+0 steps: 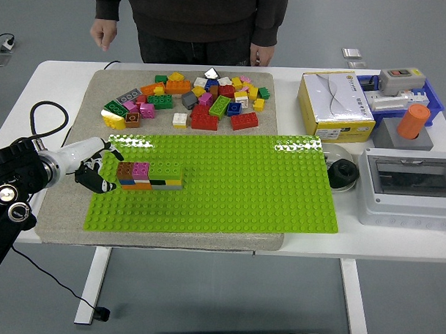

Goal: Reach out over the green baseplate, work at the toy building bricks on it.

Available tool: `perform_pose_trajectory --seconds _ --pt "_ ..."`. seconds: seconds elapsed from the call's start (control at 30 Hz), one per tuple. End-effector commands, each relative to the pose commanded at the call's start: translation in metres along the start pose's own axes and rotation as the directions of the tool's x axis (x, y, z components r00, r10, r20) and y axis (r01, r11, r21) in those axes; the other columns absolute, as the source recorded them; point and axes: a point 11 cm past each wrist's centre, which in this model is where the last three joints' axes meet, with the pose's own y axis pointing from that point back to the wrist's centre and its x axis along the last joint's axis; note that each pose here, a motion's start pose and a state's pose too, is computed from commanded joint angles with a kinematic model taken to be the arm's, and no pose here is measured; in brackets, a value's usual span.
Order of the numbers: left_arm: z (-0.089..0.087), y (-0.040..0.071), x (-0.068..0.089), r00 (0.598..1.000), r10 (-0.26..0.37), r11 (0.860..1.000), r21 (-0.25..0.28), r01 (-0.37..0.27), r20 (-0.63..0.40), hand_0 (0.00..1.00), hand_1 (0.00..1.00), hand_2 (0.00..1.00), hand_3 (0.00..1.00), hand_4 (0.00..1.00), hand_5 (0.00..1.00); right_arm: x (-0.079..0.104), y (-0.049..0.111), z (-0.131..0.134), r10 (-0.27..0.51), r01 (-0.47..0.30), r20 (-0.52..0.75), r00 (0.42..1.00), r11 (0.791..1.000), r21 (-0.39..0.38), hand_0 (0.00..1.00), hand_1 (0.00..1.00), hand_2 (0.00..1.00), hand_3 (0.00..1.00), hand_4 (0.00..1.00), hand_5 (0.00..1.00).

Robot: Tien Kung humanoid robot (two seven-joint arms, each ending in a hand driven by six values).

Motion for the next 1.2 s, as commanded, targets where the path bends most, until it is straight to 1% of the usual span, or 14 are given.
perform_pose_trajectory --seconds 0.2,0.53,0.8,1.2 --pt "-0.004 -0.005 -0.006 1.000 -0.019 1.000 0.013 0.019 -0.012 0.157 0.007 0.116 0.782 0.778 0.002 0.000 0.000 0.000 -0.001 0.001 -0.001 1.000 1.000 0.000 0.622 0.375 0.520 0.702 0.687 0.852" --pt "-0.004 -0.007 -0.013 0.999 -0.033 0.999 0.017 0.034 -0.015 0.157 0.007 0.116 0.782 0.778 0.002 0.000 0.000 0.000 -0.001 0.001 -0.002 1.000 1.000 0.000 0.621 0.375 0.521 0.703 0.688 0.853" --pt "-0.003 -0.007 -0.014 0.999 -0.032 0.999 0.013 0.032 -0.015 0.157 0.007 0.116 0.782 0.778 0.002 0.000 0.000 0.001 -0.001 0.001 -0.003 1.000 1.000 -0.002 0.621 0.375 0.521 0.703 0.688 0.853" --pt "0.001 -0.002 -0.013 1.000 -0.014 1.000 0.002 0.014 -0.011 0.157 0.007 0.116 0.782 0.778 0.002 -0.001 0.000 0.002 -0.003 0.003 -0.004 1.000 1.000 -0.004 0.622 0.376 0.528 0.703 0.689 0.853"
